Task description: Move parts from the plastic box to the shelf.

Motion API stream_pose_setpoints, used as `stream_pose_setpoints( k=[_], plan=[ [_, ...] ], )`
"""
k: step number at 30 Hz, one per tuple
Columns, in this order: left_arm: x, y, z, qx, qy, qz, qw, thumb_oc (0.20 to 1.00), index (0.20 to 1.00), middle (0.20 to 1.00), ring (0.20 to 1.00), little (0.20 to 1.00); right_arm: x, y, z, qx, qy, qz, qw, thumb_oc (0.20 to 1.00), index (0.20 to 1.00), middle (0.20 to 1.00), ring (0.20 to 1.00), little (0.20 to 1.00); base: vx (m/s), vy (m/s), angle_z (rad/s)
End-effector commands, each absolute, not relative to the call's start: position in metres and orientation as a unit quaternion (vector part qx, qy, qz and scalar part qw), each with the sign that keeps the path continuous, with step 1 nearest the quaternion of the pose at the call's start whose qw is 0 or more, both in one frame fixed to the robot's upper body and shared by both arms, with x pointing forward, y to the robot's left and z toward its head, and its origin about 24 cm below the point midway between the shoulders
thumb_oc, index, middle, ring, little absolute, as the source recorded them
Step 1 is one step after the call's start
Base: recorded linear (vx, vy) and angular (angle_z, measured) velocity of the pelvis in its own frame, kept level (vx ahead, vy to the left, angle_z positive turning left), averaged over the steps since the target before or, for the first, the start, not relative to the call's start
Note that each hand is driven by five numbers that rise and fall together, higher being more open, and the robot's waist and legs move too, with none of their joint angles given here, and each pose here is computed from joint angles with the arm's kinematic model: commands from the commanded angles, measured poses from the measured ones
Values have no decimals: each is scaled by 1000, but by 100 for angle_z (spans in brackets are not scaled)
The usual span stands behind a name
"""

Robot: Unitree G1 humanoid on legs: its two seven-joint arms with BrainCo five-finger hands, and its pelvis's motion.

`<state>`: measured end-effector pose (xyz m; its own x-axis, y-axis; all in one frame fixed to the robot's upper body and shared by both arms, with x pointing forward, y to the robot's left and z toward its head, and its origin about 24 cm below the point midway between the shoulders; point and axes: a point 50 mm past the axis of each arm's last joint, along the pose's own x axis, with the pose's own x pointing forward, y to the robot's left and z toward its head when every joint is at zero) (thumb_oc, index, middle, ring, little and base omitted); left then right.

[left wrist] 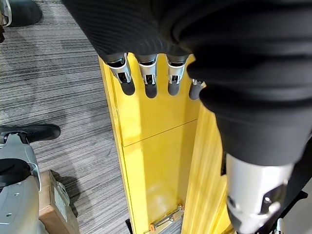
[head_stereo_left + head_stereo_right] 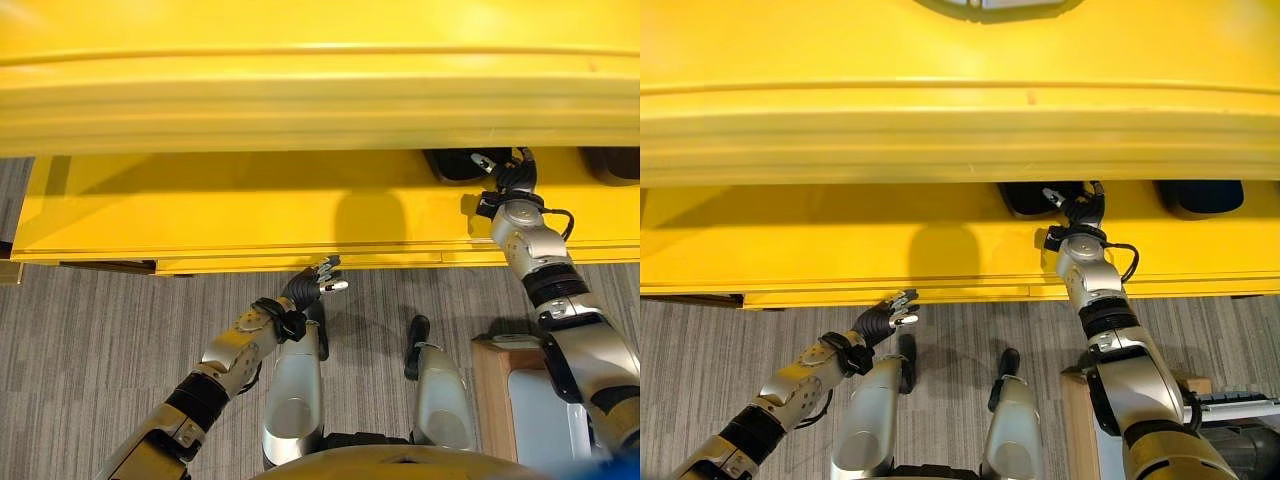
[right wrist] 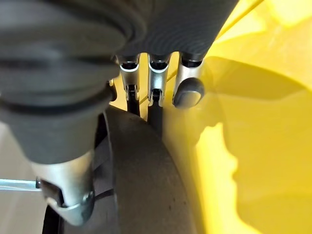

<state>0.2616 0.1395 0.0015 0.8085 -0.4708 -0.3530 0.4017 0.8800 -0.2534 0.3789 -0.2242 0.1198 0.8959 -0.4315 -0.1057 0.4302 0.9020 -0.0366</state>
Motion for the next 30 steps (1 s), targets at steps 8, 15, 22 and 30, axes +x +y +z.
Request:
stream_pose_setpoints(
  k=[8,15,22,30],
  plan=[
    [271,132,35,-93,124,-260,953,1000,1000,1000,1000,1000,356,-189,43,3,216,-126,968,1000,1000,1000,1000,1000,1,-1,0],
    [272,131,35,-89,125,-259,954,1000,1000,1000,1000,1000,352,-178,37,-1,223,-113,968,1000,1000,1000,1000,1000,0,0,0],
    [271,130,37,-91,123,-257,954,1000,1000,1000,1000,1000,347,-175,31,-2,232,-100,968,1000,1000,1000,1000,1000,0,0,0],
    [270,132,36,-88,122,-254,955,1000,1000,1000,1000,1000,342,-164,28,-18,222,-51,974,1000,1000,1000,1000,1000,0,0,0]
  ],
)
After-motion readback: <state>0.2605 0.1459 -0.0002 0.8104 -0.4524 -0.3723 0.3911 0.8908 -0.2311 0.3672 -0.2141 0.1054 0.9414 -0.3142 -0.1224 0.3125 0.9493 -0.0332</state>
